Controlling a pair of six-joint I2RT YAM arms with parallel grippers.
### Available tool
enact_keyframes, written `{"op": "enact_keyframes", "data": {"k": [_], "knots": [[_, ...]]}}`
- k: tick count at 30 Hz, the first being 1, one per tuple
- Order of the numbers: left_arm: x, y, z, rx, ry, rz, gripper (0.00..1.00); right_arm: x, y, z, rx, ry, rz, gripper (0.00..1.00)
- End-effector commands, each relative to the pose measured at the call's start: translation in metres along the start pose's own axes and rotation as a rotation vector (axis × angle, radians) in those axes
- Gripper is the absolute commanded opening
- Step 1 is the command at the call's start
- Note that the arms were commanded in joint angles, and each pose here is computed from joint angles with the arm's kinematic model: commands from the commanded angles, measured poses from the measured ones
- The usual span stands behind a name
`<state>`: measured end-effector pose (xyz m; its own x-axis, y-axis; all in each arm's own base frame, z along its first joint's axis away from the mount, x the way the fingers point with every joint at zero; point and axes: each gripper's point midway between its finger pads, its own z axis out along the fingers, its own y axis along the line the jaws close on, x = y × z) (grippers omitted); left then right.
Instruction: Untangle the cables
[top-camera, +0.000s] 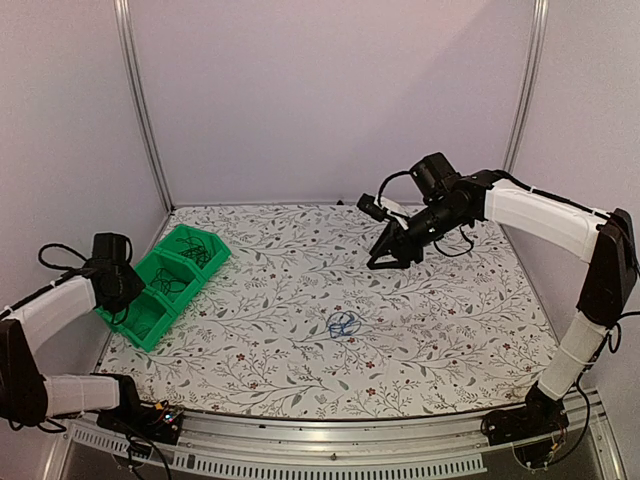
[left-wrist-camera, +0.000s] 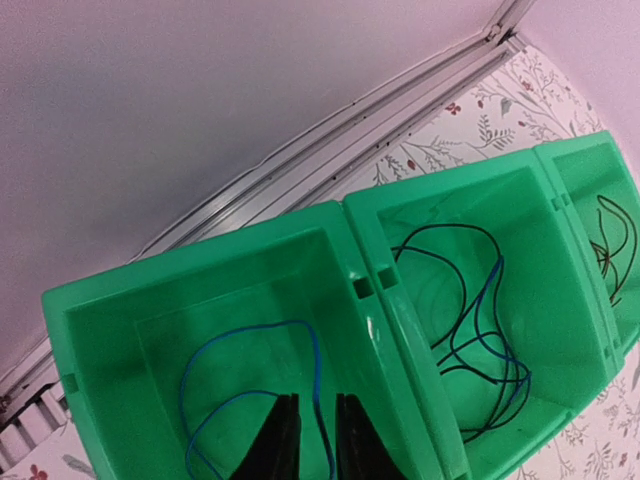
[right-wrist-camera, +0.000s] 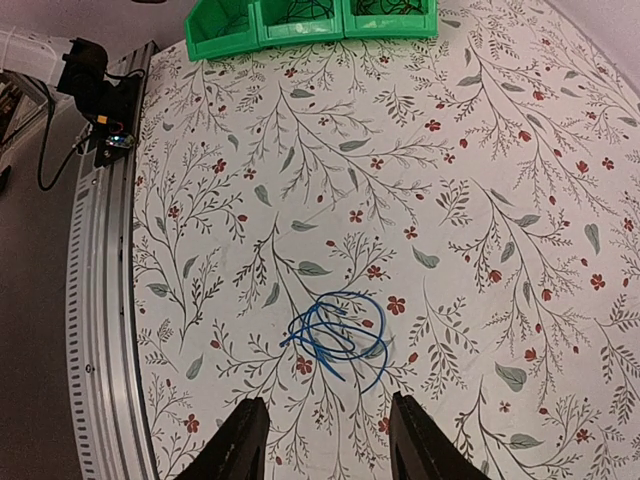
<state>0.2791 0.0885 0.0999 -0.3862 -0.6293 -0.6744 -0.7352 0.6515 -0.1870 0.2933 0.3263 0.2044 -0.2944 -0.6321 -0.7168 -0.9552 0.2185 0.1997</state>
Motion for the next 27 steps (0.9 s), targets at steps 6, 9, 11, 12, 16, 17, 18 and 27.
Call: {"op": "enact_keyframes", "data": {"k": [6, 9, 11, 12, 16, 17, 18, 27], "knots": [[-0.009, 0.002, -0.01, 0.026, -0.011, 0.007, 0.47, -0.001, 0.005, 0.006, -0.012, 0.016, -0.02, 0.45], [-0.023, -0.004, -0.026, 0.058, -0.037, -0.007, 0.51, -0.002, 0.004, 0.006, -0.008, 0.017, -0.026, 0.45], [-0.035, -0.009, -0.04, 0.088, -0.054, -0.02, 0.52, -0.001, 0.003, 0.007, -0.009, 0.019, -0.026, 0.45], [-0.044, -0.014, -0.048, 0.111, -0.068, -0.024, 0.53, -0.001, 0.003, 0.008, -0.009, 0.02, -0.029, 0.45], [-0.082, -0.047, -0.084, 0.259, -0.142, 0.005, 0.52, -0.003, -0.003, 0.011, 0.007, 0.019, -0.047, 0.44], [-0.089, -0.061, -0.092, 0.32, -0.16, 0.026, 0.52, -0.003, -0.005, 0.012, 0.013, 0.02, -0.052, 0.44], [-0.094, -0.075, -0.101, 0.385, -0.171, 0.05, 0.51, -0.003, -0.007, 0.014, 0.015, 0.023, -0.058, 0.43], [-0.028, -0.216, -0.162, 0.832, -0.072, 0.395, 0.48, 0.035, -0.027, 0.062, -0.038, 0.158, 0.029, 0.4]]}}
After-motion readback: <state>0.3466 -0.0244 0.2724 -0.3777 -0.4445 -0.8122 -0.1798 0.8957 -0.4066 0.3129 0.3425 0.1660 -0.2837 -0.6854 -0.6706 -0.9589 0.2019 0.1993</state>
